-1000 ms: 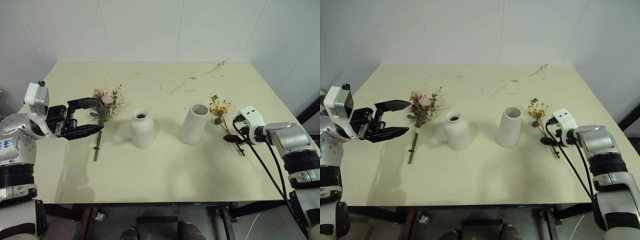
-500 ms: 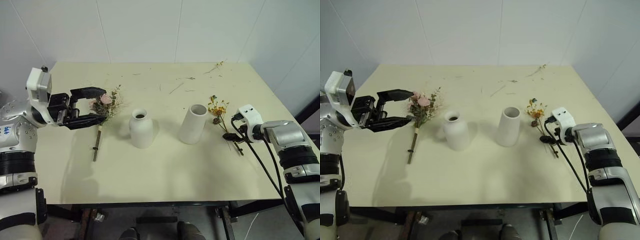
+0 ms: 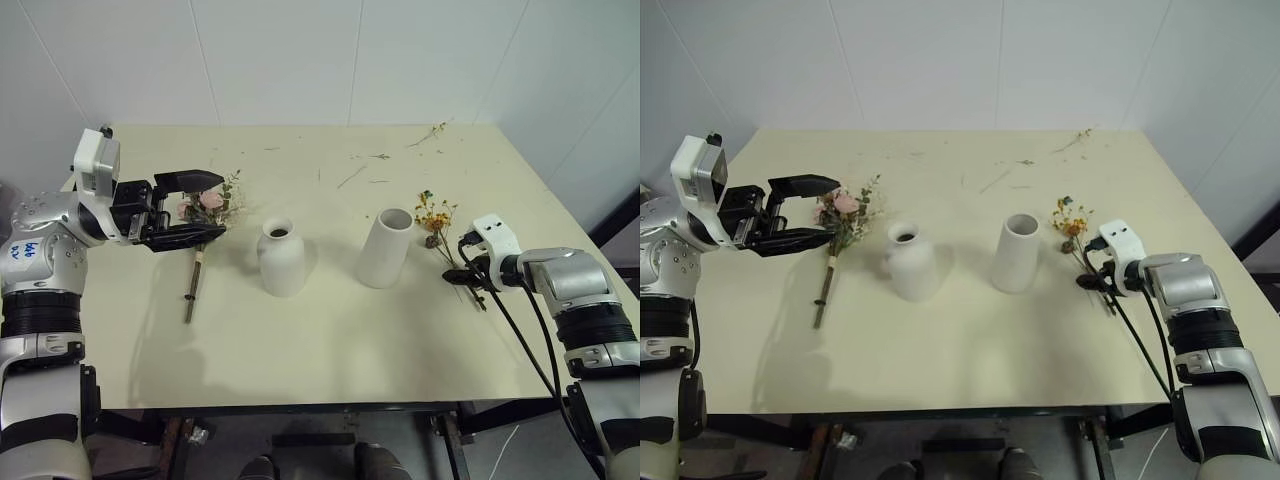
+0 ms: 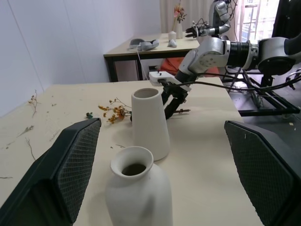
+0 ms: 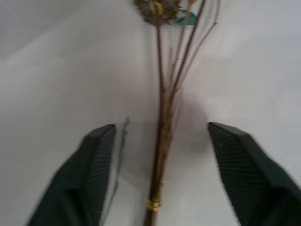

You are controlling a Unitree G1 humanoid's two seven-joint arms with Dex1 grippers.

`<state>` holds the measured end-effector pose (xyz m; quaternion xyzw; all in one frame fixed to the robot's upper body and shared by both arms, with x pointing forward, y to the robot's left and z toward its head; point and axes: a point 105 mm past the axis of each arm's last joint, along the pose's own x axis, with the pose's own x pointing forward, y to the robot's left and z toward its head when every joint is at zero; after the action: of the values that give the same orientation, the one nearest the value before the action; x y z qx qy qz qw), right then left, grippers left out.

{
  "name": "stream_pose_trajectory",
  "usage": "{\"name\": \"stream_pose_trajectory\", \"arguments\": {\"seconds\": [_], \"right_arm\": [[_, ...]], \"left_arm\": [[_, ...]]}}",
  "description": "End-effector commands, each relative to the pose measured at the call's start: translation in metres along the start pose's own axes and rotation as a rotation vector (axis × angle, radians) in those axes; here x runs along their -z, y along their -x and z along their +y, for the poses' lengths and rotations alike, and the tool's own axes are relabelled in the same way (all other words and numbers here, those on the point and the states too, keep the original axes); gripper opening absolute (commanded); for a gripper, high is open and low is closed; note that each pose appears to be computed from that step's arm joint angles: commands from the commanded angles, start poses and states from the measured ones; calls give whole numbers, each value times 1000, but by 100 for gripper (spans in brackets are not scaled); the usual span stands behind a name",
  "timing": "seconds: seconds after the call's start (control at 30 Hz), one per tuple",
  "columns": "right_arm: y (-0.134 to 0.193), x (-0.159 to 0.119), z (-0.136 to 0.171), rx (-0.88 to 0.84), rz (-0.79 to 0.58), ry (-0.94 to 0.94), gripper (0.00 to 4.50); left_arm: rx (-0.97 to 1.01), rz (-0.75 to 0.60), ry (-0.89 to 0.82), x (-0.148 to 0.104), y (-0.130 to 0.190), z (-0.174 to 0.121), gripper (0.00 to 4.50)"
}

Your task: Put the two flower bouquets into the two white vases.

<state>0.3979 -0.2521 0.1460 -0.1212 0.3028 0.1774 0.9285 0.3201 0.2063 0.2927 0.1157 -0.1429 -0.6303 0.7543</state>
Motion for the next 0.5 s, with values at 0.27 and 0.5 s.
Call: {"name": "stream_pose_trajectory", "arguments": {"seconds": [0.27,0.5], "right_arm": [[4,-6,-16,105,-30,-30,5],[30,-41,-32,273,-221,-26,5]], "left_arm": [[80,9,-39,-7,-1,-6,450],[93,-1,-28,-4,-7,-5,450]]}}
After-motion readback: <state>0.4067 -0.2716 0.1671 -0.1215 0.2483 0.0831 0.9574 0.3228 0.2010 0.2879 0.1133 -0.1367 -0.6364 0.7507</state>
